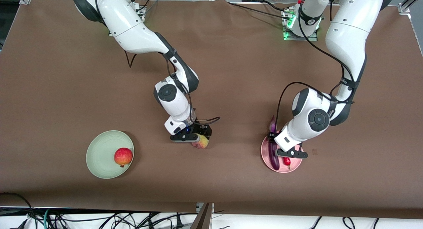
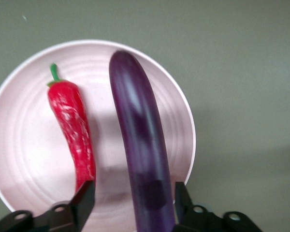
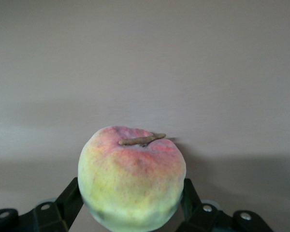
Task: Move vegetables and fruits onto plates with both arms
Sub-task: 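Lower the eggplant onto the pink plate while the right gripper carries the peach, then raise the left gripper away while the right gripper releases the peach on the green plate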
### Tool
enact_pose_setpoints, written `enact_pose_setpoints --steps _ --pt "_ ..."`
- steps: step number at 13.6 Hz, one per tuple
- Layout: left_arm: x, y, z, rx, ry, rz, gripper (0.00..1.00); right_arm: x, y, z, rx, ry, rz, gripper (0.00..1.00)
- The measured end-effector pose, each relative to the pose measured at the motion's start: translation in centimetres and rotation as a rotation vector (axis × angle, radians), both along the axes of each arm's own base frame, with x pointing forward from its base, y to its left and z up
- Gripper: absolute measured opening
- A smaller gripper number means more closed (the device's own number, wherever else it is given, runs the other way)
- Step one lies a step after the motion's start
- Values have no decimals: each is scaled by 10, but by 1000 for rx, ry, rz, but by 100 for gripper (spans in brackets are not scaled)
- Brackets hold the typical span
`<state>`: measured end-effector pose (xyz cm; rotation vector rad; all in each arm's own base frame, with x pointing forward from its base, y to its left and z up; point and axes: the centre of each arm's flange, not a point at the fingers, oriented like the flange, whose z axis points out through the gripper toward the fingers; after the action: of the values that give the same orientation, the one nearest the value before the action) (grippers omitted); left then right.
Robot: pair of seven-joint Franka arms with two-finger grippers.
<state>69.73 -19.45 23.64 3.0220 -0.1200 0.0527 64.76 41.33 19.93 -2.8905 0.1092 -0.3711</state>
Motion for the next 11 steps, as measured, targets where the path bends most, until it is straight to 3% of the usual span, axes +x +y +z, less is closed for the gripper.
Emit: enact_pose_setpoints --steps 2,5,8,11 --pt "2 6 22 12 12 3 99 34 -46 41 -91 65 33 85" --pt "-9 16 89 56 81 -4 100 85 -174 106 -181 163 211 85" --pt "-32 36 171 102 130 6 100 111 -301 114 -218 174 397 85" --pt "-64 58 250 140 166 27 100 118 -386 103 -237 166 530 85"
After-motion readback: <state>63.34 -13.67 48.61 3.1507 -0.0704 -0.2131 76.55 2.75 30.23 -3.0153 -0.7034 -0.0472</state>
